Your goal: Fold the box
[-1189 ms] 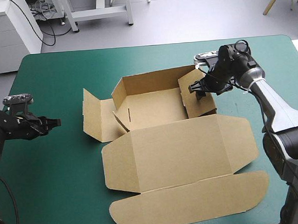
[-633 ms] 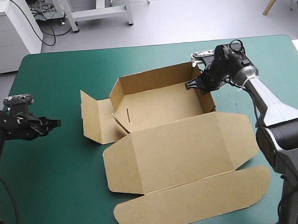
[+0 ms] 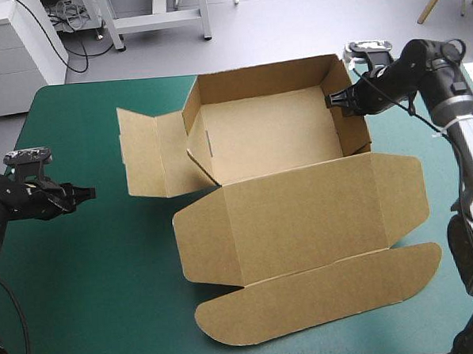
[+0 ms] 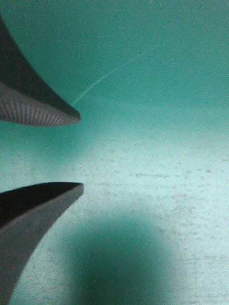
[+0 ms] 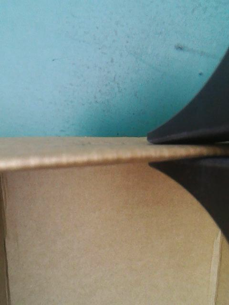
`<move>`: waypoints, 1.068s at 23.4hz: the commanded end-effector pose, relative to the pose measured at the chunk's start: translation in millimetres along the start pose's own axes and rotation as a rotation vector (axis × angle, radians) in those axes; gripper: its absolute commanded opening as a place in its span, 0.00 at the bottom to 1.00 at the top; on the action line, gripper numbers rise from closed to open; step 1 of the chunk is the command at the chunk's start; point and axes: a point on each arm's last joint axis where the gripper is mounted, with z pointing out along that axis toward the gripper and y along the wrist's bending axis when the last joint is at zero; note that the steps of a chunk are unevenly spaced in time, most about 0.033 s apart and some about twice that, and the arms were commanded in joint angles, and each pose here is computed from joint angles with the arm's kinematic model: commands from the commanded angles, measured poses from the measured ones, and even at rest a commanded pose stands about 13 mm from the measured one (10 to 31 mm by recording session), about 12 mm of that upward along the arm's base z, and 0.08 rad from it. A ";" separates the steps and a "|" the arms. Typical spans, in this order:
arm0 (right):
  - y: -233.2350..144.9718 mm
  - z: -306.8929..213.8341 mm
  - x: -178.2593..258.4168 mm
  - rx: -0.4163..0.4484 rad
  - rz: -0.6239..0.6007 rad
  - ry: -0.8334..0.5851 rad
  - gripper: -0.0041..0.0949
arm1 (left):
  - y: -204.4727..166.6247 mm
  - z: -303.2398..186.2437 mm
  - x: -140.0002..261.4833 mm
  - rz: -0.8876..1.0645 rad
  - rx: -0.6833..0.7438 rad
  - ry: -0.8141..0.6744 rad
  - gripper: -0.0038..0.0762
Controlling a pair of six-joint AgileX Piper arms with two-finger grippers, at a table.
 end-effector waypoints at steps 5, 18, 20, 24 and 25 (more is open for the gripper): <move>19.5 -93.2 0.1 -0.083 -0.044 -0.221 0.02 | -4.9 -15.6 -15.4 -0.060 0.031 -0.153 0.39; 44.9 -114.4 2.4 -0.302 -0.056 -0.282 0.02 | -52.5 -35.5 -32.1 -0.058 0.608 -0.346 0.49; 44.4 -114.1 2.5 -0.300 -0.055 -0.281 0.02 | -62.7 -44.8 -35.7 -0.079 0.754 -0.390 0.52; 42.1 -113.1 0.9 -0.275 -0.060 -0.295 0.02 | -84.9 -56.0 -32.8 -0.071 0.958 -0.364 0.53; 41.8 -113.1 0.5 -0.271 -0.060 -0.300 0.02 | -88.3 -57.4 -31.9 -0.065 0.984 -0.356 0.53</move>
